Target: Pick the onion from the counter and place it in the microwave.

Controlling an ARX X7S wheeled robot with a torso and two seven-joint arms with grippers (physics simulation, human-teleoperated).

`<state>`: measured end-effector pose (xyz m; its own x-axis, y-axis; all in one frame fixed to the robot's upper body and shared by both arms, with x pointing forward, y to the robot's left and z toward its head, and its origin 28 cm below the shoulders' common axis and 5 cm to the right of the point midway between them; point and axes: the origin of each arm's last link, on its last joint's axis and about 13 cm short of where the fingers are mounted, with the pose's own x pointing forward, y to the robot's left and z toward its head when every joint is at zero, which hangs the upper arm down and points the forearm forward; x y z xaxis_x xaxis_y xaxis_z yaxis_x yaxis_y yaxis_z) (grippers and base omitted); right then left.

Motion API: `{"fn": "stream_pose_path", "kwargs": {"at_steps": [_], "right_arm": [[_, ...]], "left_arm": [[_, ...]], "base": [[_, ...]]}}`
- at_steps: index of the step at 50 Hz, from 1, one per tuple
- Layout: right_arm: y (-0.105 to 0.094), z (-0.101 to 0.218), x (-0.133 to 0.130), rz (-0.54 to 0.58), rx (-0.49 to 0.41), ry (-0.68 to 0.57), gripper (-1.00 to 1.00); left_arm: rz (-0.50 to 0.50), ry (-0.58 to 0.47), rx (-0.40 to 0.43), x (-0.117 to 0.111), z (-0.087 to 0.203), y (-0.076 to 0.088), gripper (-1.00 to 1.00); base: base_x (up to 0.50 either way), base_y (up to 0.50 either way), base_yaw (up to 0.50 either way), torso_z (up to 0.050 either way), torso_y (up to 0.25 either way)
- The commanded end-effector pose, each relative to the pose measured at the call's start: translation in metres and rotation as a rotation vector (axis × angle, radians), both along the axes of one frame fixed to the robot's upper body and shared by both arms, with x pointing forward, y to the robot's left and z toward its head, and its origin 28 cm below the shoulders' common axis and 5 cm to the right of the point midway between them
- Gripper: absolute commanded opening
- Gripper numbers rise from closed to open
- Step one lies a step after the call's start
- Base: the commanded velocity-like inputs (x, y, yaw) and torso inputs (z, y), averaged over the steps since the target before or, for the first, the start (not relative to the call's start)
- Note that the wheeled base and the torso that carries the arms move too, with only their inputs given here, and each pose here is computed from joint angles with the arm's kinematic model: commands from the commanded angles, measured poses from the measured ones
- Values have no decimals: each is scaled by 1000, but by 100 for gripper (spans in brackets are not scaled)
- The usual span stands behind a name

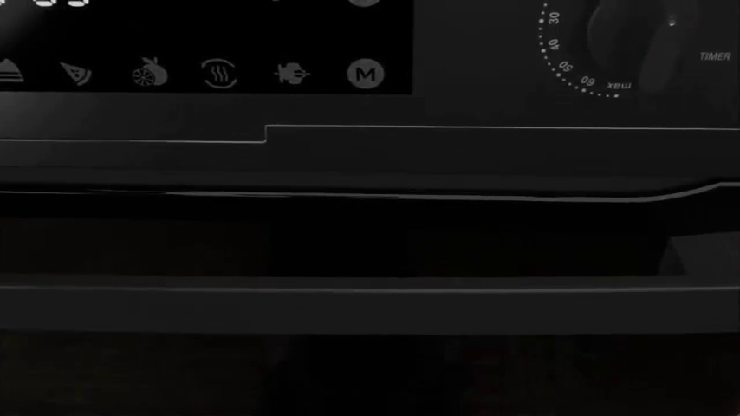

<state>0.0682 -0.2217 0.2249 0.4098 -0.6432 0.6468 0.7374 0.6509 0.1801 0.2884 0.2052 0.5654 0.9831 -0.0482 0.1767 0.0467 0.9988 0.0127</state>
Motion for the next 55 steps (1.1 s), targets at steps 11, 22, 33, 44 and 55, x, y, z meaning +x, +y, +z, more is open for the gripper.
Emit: {"fn": "stream_pose_path", "kwargs": {"at_steps": [11,22,33,44,55], "right_arm": [[-4,2,-2,-22,-24,-9,100],[-5,1,-3,-23,-23,-9,100],[-5,2,-3,-21,-20,-15,100],[-6,3,-4,-22,-19,-19,100],[-5,3,-4,-22,-23,-18,100]], "left_arm": [[-82,-131,40,-8,13,-9,100],[-88,-221,78,-14,21,-9,100],[-78,-345,154,-19,31,-8,100],[-58,-568,166,-26,47,-11,100],[-52,-668,158,-31,53,-10,100]], "base": [[0,0,0,0,0],[0,0,0,0,0],[0,0,0,0,0],[0,0,0,0,0],[0,0,0,0,0]]}}
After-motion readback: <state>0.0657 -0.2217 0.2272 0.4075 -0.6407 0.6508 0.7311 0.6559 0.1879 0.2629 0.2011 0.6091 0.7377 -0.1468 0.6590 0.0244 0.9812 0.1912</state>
